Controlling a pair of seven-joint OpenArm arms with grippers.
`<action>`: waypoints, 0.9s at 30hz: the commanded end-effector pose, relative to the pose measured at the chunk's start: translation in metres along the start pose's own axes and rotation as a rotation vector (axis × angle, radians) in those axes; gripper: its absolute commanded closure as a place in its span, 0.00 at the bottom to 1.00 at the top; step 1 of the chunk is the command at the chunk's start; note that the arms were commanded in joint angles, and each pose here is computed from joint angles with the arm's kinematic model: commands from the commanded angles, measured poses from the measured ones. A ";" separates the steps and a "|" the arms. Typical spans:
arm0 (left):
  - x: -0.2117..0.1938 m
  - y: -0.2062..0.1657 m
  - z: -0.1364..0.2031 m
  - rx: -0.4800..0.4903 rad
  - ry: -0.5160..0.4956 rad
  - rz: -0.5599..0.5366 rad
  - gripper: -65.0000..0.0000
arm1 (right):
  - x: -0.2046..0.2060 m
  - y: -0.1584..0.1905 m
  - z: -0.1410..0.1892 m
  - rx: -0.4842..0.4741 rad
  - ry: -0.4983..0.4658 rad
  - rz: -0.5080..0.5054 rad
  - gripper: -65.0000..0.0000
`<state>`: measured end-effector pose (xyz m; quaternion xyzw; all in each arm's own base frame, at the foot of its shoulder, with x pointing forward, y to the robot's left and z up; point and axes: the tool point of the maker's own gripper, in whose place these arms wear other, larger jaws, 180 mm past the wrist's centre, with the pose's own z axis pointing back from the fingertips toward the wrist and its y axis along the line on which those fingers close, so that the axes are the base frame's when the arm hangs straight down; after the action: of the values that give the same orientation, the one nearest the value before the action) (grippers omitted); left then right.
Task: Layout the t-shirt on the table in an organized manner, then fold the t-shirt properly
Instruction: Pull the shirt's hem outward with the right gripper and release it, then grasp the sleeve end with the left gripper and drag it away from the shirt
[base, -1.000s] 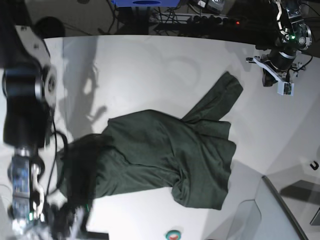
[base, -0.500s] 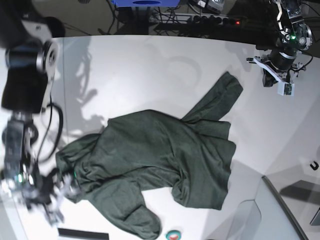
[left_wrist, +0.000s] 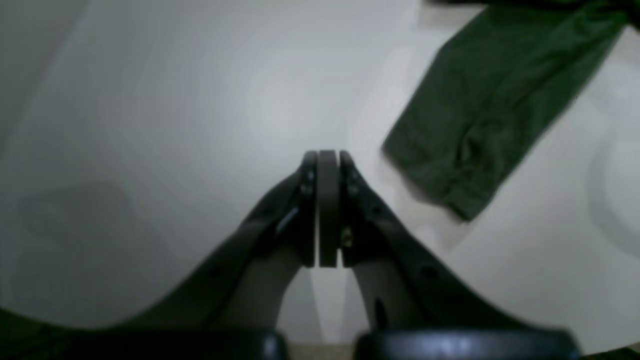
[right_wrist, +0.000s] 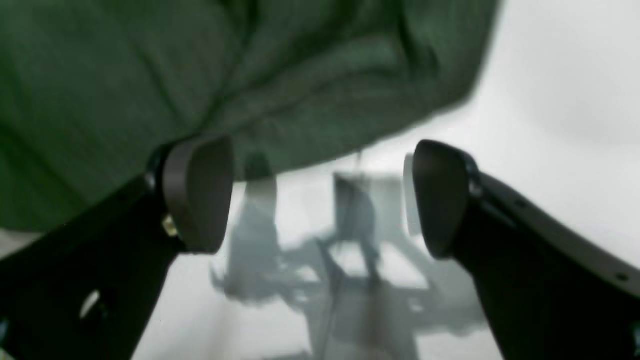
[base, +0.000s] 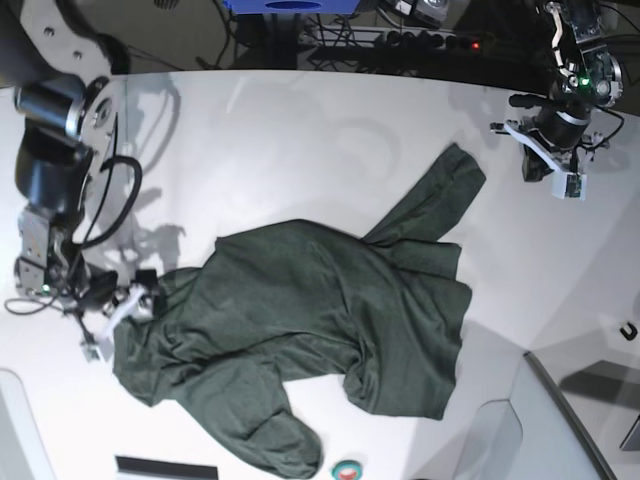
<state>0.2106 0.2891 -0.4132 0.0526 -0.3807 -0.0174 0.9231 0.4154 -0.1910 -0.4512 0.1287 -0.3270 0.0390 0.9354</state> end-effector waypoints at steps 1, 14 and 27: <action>0.010 0.005 0.003 0.010 -0.035 -0.009 1.00 | 0.026 -0.009 0.005 -0.009 -0.058 0.001 0.21; 0.007 -0.021 -0.003 -0.054 -0.025 -0.034 1.00 | 0.016 -0.038 0.000 -0.130 -0.126 -0.125 0.22; 0.033 -0.047 -0.043 -0.071 -0.046 0.010 0.34 | 0.008 -0.029 0.071 -0.144 -0.202 0.048 0.22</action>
<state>0.2536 0.2372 -0.4393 0.0089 -0.3772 -0.0265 0.9257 0.3710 -0.2311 -0.4174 0.0621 -0.3973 0.0205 0.9153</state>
